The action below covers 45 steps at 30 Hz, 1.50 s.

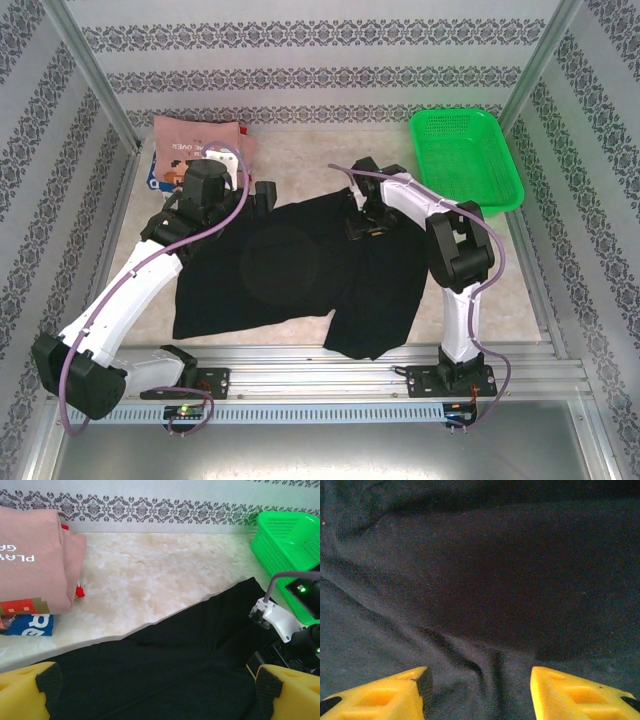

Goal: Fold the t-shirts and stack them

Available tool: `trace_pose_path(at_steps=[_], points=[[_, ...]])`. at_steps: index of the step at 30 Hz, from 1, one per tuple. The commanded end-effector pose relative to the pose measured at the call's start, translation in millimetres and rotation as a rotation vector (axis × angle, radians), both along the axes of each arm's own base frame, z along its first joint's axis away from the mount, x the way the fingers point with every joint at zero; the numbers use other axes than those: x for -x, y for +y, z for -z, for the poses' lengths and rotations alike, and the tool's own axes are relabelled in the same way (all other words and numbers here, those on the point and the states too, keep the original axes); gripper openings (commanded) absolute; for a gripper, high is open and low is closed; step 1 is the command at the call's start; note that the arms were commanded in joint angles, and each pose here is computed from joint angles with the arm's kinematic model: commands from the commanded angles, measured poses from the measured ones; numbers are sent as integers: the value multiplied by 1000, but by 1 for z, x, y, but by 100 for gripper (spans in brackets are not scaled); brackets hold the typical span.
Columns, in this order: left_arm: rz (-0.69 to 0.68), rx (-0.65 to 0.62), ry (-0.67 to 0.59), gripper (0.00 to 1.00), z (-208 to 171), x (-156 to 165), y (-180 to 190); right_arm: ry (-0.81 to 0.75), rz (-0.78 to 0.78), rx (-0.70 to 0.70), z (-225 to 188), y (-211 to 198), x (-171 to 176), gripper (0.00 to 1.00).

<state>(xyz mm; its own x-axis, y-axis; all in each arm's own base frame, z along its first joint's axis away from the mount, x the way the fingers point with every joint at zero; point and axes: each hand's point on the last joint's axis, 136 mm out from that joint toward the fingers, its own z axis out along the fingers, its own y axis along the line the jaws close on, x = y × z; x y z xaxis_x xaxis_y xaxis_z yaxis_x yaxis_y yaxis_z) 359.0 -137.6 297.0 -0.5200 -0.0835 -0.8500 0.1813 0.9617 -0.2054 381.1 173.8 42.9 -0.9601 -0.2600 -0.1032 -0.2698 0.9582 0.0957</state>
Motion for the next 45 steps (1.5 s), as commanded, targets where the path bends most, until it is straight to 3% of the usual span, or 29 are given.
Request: trace_pose_path(at_steps=[1,12,16,23,27,36,45], points=[[-3,-32,-27,100,-5,6,4,-10,-123,97,2,-10,1,57],[-26,-62,-22,100,0,5,9,-51,-263,240,13,-10,-18,58],[-37,-77,-25,100,1,4,12,-75,-272,278,13,-12,-32,55],[-43,-92,-23,100,4,3,14,-120,-277,264,2,-10,-49,18],[-38,-92,-17,100,8,2,13,-134,-274,264,-4,-12,-60,10],[-2,-77,3,100,18,-2,3,-191,-275,267,-16,-10,-94,9],[23,-50,29,100,25,1,-3,-223,-258,283,-12,-14,-126,20]])
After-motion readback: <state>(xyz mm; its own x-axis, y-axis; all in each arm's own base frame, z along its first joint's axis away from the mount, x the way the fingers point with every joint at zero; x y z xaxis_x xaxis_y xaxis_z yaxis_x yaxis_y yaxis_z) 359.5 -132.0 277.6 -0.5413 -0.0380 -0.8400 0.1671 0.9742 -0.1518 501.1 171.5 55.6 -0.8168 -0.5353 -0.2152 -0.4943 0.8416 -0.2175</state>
